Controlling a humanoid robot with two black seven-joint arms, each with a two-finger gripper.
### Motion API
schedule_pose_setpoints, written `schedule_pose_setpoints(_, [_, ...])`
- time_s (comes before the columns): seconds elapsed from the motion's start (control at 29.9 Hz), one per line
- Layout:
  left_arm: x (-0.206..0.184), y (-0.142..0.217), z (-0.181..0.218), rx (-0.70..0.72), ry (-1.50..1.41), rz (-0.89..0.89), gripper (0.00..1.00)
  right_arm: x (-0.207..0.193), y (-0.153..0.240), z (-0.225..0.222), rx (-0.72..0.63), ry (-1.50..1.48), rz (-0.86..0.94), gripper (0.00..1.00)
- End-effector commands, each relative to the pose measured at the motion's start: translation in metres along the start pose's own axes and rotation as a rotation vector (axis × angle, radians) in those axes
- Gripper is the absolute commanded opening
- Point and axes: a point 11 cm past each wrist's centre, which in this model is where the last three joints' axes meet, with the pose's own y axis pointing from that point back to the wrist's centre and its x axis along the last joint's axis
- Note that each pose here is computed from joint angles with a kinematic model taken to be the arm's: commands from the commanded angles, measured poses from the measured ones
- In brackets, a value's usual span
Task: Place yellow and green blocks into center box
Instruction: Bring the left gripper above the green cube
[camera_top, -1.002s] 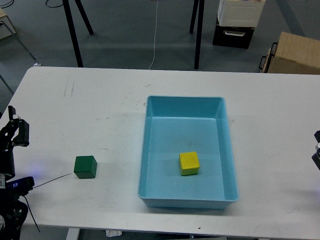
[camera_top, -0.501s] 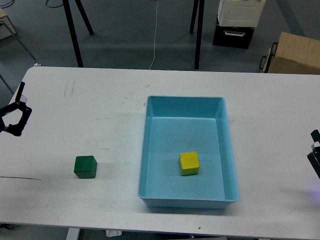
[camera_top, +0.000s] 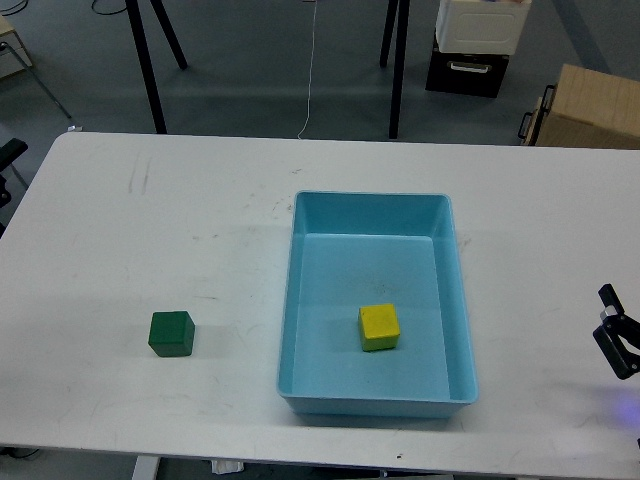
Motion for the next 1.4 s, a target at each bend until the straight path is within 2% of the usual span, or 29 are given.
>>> schedule_pose_setpoints(0.0, [-0.006, -0.036, 0.000, 0.096, -0.106, -0.086, 1.00, 0.006, 0.002, -0.001, 0.004, -0.002, 0.018, 1.00])
schedule_pose_setpoints(0.1, [-0.012, -0.069, 0.002, 0.189, -0.181, -0.150, 1.00, 0.017, 0.004, 0.005, -0.003, -0.020, 0.047, 1.00])
schedule_pose_setpoints(0.3, [-0.040, -0.101, -0.026, 0.478, -0.350, -0.303, 1.00, 0.021, 0.003, 0.011, -0.016, -0.033, 0.053, 1.00])
schedule_pose_setpoints(0.47, [-0.049, -0.101, -0.042, 0.683, -0.531, -0.389, 1.00, 0.021, 0.003, 0.010, -0.014, -0.032, 0.054, 1.00])
schedule_pose_setpoints(0.63, [-0.050, -0.101, -0.035, 0.870, -0.803, -0.468, 1.00, 0.024, 0.003, 0.015, -0.006, -0.052, 0.053, 1.00])
schedule_pose_setpoints(0.77, [-0.063, -0.104, -0.055, 1.020, -0.907, -0.570, 1.00, 0.026, 0.004, 0.016, 0.000, -0.060, 0.057, 1.00])
schedule_pose_setpoints(1.07, [-0.079, -0.115, -0.080, 1.087, -0.960, -0.666, 1.00, 0.035, 0.009, 0.009, 0.022, -0.054, 0.086, 1.00])
schedule_pose_setpoints(1.37, [-0.061, -0.118, -0.113, 1.103, -0.897, -0.627, 1.00, 0.036, 0.005, 0.010, 0.018, -0.056, 0.085, 1.00])
